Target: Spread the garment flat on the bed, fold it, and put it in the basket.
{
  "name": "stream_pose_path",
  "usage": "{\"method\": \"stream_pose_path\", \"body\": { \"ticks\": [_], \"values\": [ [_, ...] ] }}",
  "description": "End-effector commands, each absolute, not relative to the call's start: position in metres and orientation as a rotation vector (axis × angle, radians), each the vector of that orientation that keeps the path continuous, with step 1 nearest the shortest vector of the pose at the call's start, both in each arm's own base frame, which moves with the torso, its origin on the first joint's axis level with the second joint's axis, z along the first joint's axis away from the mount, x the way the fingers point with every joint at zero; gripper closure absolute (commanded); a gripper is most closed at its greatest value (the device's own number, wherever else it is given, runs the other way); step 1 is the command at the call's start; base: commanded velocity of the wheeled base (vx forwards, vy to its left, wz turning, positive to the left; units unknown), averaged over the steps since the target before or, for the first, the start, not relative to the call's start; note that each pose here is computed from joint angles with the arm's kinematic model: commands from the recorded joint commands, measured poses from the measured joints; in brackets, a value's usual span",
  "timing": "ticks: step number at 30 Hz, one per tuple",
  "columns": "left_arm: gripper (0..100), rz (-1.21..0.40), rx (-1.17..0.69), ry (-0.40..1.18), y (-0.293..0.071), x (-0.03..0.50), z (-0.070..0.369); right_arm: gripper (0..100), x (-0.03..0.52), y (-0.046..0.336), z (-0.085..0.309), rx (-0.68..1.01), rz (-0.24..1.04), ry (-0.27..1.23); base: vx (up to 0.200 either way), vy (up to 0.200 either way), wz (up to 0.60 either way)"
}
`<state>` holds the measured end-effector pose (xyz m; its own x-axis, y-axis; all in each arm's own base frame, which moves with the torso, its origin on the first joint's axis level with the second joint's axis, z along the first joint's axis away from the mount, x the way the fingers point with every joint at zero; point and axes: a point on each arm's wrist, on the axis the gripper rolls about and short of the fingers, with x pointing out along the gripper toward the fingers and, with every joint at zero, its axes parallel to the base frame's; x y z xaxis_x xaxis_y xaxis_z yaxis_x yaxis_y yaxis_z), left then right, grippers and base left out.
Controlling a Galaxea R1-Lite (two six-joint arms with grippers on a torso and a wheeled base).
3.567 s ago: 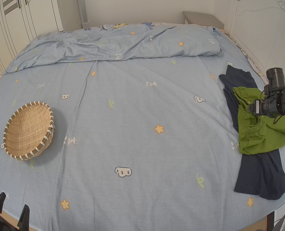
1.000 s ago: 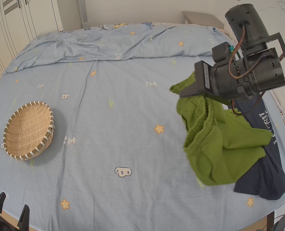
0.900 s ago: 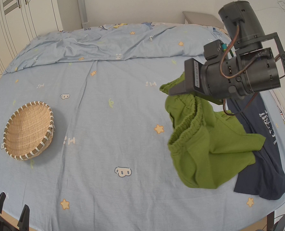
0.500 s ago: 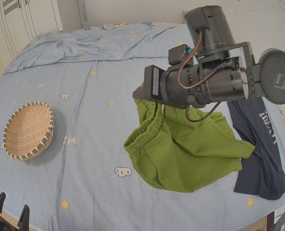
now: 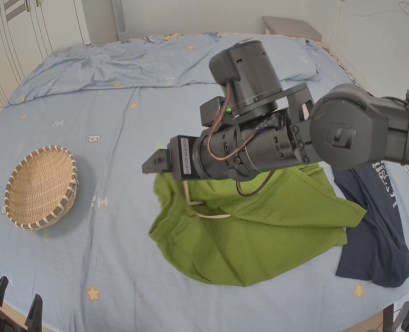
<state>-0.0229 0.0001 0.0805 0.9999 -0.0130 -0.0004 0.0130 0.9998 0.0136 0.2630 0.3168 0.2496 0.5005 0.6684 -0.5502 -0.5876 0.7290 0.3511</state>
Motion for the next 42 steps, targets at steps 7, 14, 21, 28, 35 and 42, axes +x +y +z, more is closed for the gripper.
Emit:
{"method": "stream_pose_path", "body": {
  "ticks": [7, 14, 21, 28, 35, 42],
  "values": [
    [0, -0.018, 0.021, 0.001, 0.000, -0.023, 0.075, 0, 0.268, 0.322, 0.230, 0.040, 0.723, 0.829, 0.000, 0.000, 0.00],
    [0, -0.111, -0.086, -0.216, -0.001, -0.048, 0.143, 0, 0.259, 0.238, 0.281, 0.158, 0.699, 0.794, 0.000, 0.000, 0.00],
    [0, -0.461, -0.241, 0.203, -0.009, -0.012, 0.185, 0, 0.219, 0.141, 0.300, 0.300, 0.745, 0.804, 0.000, 0.000, 0.00],
    [0, -0.572, -0.400, 0.492, -0.016, 0.077, 0.187, 0, 0.216, 0.096, 0.257, 0.364, 0.607, 0.821, 0.000, 0.000, 0.00],
    [0, -0.636, -0.487, 0.716, -0.020, 0.178, 0.140, 0, 0.213, 0.080, 0.236, 0.393, 0.560, 0.773, 0.000, 0.000, 0.00],
    [0, -0.667, -0.425, 0.746, -0.016, 0.235, 0.095, 0, 0.215, 0.073, 0.231, 0.401, 0.532, 0.767, 0.000, 0.000, 0.00]
  ]
}}
